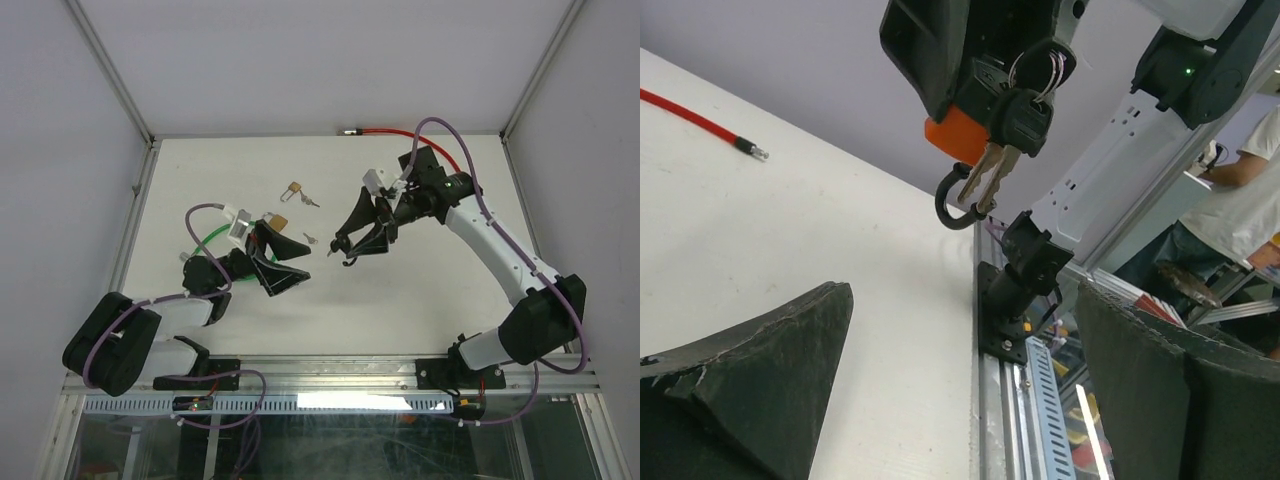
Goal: Lock with the key
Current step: Pick up the lock from the center of the board.
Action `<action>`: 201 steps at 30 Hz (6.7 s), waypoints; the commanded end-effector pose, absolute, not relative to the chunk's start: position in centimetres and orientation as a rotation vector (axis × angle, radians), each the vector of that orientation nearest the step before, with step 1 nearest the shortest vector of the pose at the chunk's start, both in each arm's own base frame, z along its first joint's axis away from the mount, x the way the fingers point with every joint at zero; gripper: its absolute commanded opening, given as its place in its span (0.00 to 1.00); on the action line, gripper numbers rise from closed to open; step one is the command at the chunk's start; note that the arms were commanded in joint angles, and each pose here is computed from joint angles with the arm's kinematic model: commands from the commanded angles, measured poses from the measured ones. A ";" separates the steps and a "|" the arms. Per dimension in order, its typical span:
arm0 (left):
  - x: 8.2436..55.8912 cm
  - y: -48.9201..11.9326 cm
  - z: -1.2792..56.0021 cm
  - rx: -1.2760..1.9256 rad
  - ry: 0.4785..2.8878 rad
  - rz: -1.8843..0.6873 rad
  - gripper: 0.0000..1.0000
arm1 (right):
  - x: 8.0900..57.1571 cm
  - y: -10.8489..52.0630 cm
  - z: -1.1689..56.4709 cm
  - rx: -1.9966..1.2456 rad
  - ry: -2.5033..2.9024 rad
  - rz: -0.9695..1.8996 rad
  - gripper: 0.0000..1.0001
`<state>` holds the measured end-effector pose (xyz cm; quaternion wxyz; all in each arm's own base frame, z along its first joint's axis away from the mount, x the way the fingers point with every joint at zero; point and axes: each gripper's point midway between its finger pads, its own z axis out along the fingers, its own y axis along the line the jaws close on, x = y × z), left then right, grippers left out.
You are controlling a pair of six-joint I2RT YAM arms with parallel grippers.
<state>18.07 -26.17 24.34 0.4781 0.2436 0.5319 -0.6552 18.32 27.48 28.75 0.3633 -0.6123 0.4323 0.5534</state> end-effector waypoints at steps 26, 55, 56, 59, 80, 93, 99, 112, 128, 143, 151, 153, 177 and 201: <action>18.9 -33.0 29.7 0.502 1.049 -1.395 0.77 | 19.5 28.8 34.8 -1.204 1.273 1.502 0.00; 18.7 -33.7 29.3 0.573 1.123 -1.383 0.54 | 19.5 28.0 34.2 -1.167 1.313 1.509 0.00; 18.6 -33.6 29.3 0.575 1.125 -1.380 0.54 | 19.5 28.0 34.1 -1.165 1.321 1.513 0.00; 18.6 -33.4 29.5 0.580 1.125 -1.367 0.53 | 19.4 28.0 34.1 -1.158 1.344 1.525 0.00; 18.0 -33.4 29.3 0.627 1.137 -1.362 0.00 | 19.0 27.8 33.1 -1.116 1.471 1.585 0.00; 16.5 -32.9 30.1 0.599 1.062 -1.460 0.00 | 19.3 27.8 31.3 -1.085 1.547 1.616 0.00; 16.8 -32.2 30.7 0.503 1.078 -1.507 0.00 | 19.4 27.5 31.2 -1.075 1.552 1.611 0.00; 17.8 -32.9 29.6 0.375 1.145 -1.622 0.00 | 22.4 28.1 29.1 -0.974 1.554 1.501 0.16; 17.6 -31.3 25.5 0.568 1.225 -1.361 0.50 | 22.0 27.5 29.5 -0.983 1.511 1.513 0.01; 16.3 -27.0 25.7 1.060 0.753 -0.618 0.99 | 20.1 26.0 21.1 -1.334 1.634 1.416 0.01; 17.4 -31.4 23.2 1.393 0.659 -0.524 0.90 | 18.7 26.7 18.9 -1.464 1.670 1.436 0.02; 17.5 -32.1 22.9 1.422 0.654 -0.520 0.85 | 18.6 26.8 18.6 -1.469 1.680 1.445 0.02; 17.6 -36.0 17.7 1.691 0.729 -0.495 0.58 | 16.5 27.7 16.9 -1.577 1.749 1.544 0.04; 17.5 -35.3 18.2 1.643 0.782 -0.513 0.00 | 17.3 27.1 17.6 -1.577 1.750 1.468 0.62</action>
